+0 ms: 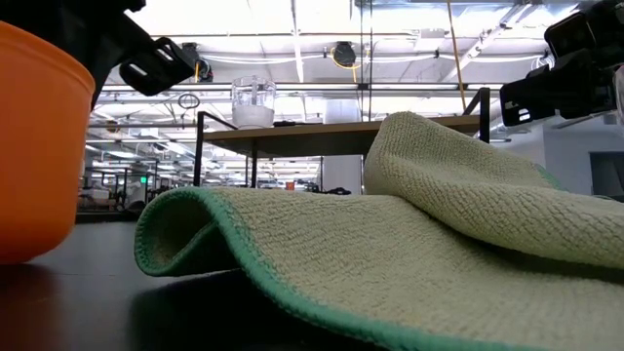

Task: Stack small to large cups/mugs on shelf
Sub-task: Put the orange mug on the shelf

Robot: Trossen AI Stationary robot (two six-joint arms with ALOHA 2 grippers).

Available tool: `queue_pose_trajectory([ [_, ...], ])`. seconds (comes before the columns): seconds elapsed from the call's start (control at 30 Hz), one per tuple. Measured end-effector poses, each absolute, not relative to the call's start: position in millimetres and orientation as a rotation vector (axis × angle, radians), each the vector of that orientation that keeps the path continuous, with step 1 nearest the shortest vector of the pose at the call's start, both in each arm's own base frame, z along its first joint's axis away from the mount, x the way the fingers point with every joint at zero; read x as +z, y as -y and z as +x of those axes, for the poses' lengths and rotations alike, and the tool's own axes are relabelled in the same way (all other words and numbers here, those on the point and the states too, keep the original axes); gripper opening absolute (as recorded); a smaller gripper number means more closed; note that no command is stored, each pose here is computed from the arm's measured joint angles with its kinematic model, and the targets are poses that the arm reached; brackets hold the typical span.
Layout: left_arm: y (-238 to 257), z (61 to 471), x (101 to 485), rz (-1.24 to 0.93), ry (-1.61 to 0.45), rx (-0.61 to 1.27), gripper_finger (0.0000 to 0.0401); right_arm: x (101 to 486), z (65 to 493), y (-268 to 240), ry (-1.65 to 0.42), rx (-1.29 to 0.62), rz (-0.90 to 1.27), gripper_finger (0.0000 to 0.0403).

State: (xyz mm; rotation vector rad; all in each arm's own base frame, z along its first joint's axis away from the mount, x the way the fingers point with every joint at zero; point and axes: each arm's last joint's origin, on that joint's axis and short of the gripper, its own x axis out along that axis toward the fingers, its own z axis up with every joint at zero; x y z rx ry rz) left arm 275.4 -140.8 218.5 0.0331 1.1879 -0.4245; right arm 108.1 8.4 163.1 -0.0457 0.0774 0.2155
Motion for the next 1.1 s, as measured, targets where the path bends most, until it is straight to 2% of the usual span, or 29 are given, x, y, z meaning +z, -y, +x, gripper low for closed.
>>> queue_pose_trajectory([
  [1.1,139.4,275.8,219.1,0.181,-1.147,-0.465,0.0002,162.4,108.0,-8.4,-0.085,0.216,-0.045,0.0000],
])
